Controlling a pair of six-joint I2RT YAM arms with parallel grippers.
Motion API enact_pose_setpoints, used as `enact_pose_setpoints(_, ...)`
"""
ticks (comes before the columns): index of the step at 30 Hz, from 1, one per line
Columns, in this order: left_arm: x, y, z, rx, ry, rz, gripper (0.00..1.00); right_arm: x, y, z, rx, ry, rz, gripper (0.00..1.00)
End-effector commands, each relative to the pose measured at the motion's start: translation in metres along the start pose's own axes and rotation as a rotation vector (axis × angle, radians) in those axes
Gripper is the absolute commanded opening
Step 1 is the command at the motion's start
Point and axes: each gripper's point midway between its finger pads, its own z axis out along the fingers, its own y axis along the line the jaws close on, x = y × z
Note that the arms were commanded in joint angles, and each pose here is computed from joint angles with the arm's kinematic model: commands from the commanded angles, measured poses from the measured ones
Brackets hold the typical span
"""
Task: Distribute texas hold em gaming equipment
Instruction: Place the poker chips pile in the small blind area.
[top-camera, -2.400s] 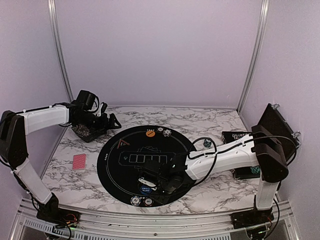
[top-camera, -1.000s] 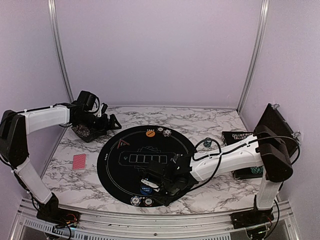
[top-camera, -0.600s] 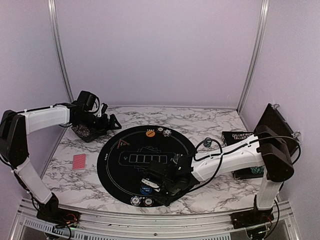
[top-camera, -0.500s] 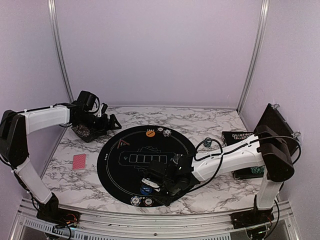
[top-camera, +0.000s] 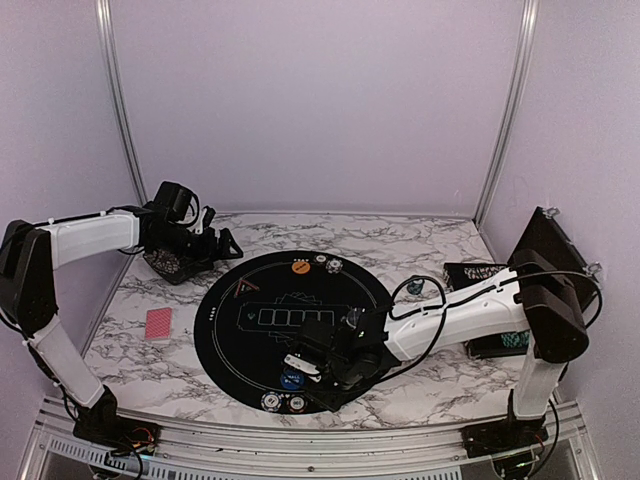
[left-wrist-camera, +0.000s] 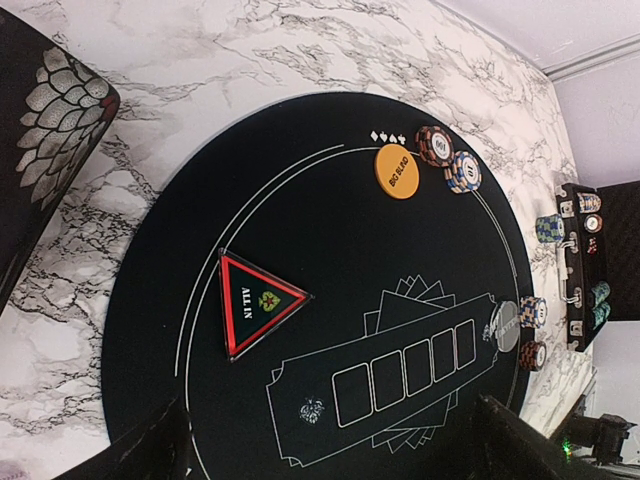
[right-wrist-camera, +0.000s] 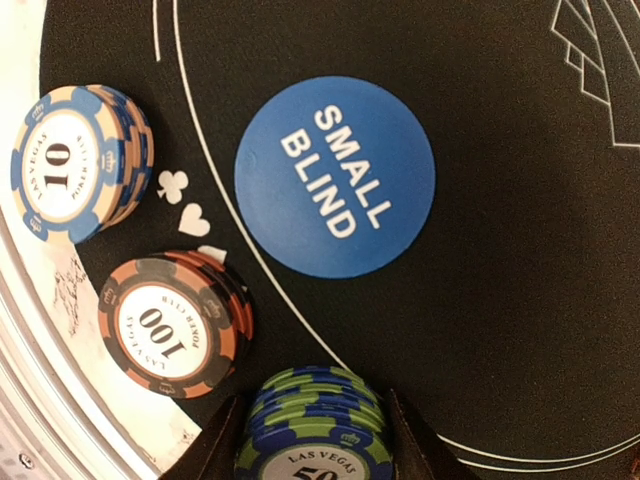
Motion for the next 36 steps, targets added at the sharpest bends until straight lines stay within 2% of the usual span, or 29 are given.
enact_pose_setpoints(1,0.003,0.001,0.003,0.0,0.015,-0.002,0.99,0.012,0.005,0.006,-0.039,0.047,0.008,0.45)
enact_pose_setpoints(36,0.004,0.0,0.004,0.002,0.015,-0.004,0.99,0.029,0.0,-0.015,-0.026,0.073,0.026,0.53)
